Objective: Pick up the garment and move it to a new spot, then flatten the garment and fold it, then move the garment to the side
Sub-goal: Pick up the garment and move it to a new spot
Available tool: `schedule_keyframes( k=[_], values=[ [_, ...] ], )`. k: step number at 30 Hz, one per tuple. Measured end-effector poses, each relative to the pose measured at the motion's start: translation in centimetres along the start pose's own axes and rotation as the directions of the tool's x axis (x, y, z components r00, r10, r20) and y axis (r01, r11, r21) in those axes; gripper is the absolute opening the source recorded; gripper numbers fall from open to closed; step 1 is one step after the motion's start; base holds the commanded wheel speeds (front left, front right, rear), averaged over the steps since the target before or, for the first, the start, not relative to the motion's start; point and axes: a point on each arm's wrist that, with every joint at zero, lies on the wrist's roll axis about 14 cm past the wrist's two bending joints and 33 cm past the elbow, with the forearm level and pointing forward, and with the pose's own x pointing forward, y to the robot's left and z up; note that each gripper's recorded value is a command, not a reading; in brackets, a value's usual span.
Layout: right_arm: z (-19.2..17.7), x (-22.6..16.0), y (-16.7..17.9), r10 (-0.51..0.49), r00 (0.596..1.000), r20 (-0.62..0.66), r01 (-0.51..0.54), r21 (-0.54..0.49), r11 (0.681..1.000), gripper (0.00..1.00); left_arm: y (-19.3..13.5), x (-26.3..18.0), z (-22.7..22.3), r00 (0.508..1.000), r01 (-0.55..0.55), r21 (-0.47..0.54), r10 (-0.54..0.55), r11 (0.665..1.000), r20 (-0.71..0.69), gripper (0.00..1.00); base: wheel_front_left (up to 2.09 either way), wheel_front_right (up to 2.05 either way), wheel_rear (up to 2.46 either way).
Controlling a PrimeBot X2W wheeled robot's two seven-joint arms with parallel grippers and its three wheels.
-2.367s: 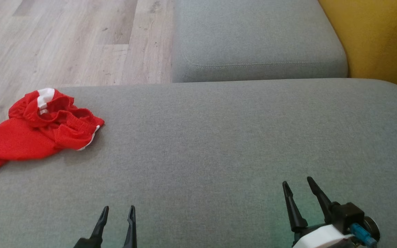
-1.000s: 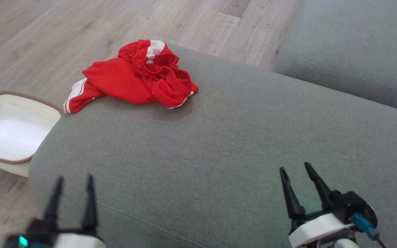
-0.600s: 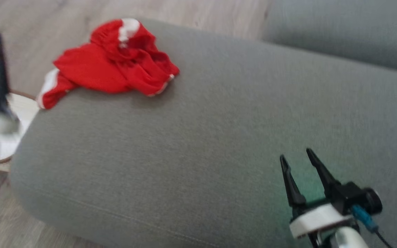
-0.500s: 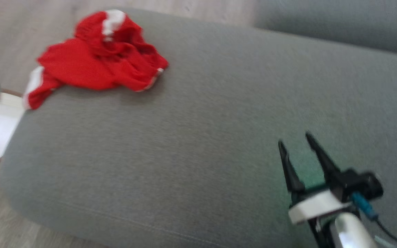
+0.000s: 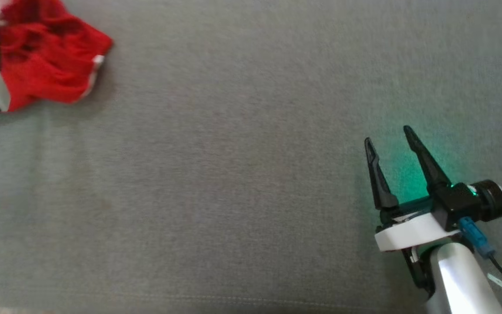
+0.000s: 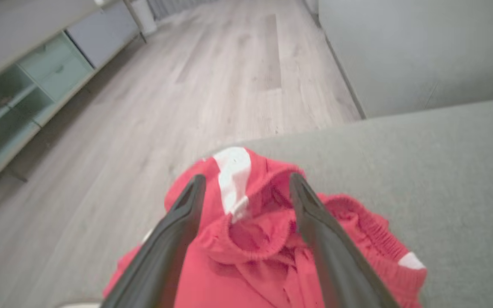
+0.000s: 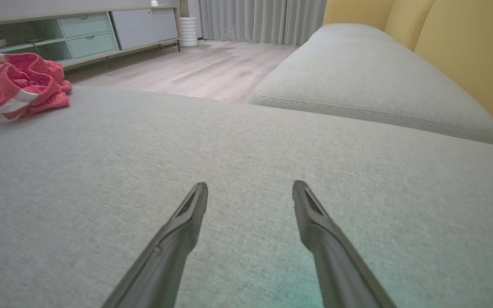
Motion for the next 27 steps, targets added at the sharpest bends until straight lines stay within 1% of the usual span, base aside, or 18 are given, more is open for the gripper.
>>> schedule_keyframes(
  k=[2,5,10,12,13,14,15,16,22,24,27],
  values=[
    [-1.2,0.0,-1.1,-0.028,0.999,-0.028,0.028,0.009,1.0,1.0,-0.7,2.2,-3.1,0.995,0.006,-0.014,-0.007,1.0,-0.096,1.0,0.0,0.0,0.0],
    [-2.1,0.3,-1.8,-0.045,0.998,-0.044,0.046,0.013,0.999,1.0,-0.8,3.8,-5.2,0.987,-0.022,-0.03,0.017,0.999,-0.157,1.0,0.0,0.0,0.0],
    [-3.1,0.4,-2.4,-0.06,0.996,-0.066,0.061,0.017,0.998,1.0,0.6,5.0,-8.0,0.965,-0.122,-0.034,0.111,0.992,-0.237,1.0,0.0,0.0,0.0],
    [-3.2,0.5,-2.6,-0.062,0.996,-0.068,0.063,0.017,0.998,1.0,1.0,5.1,-8.9,0.956,-0.144,-0.041,0.128,0.989,-0.263,1.0,0.0,0.0,0.0],
    [-3.1,0.6,-2.6,-0.062,0.996,-0.066,0.063,0.017,0.998,1.0,1.1,5.1,-9.1,0.954,-0.147,-0.044,0.13,0.988,-0.272,0.94,0.0,0.0,0.0],
    [-3.1,0.6,-2.6,-0.061,0.996,-0.065,0.062,0.017,0.998,1.0,1.2,5.0,-9.3,0.952,-0.15,-0.053,0.13,0.987,-0.278,0.53,0.0,0.0,0.0],
    [-3.1,0.6,-2.5,-0.06,0.996,-0.064,0.061,0.017,0.998,1.0,1.2,5.0,-9.4,0.95,-0.153,-0.057,0.131,0.987,-0.284,0.31,0.0,0.0,0.0],
    [-3.0,0.6,-2.5,-0.06,0.996,-0.063,0.061,0.016,0.998,1.0,1.3,4.9,-9.5,0.949,-0.155,-0.058,0.132,0.986,-0.286,0.0,0.0,0.0,0.0],
    [-2.3,0.4,-2.3,-0.056,0.997,-0.05,0.057,0.01,0.998,1.0,1.3,4.4,-7.8,0.967,-0.14,-0.062,0.123,0.988,-0.222,0.0,0.0,0.0,0.0],
    [-2.0,0.2,-2.2,-0.054,0.998,-0.043,0.055,0.009,0.998,1.0,1.5,4.2,-6.4,0.977,-0.132,-0.055,0.12,0.99,-0.179,0.0,0.0,0.0,0.0],
    [-1.1,-0.3,-2.0,-0.056,0.998,-0.022,0.057,0.018,0.998,1.0,1.9,3.7,-3.0,0.989,-0.129,-0.06,0.124,0.99,-0.076,0.0,0.0,0.0,0.0]
  ],
)
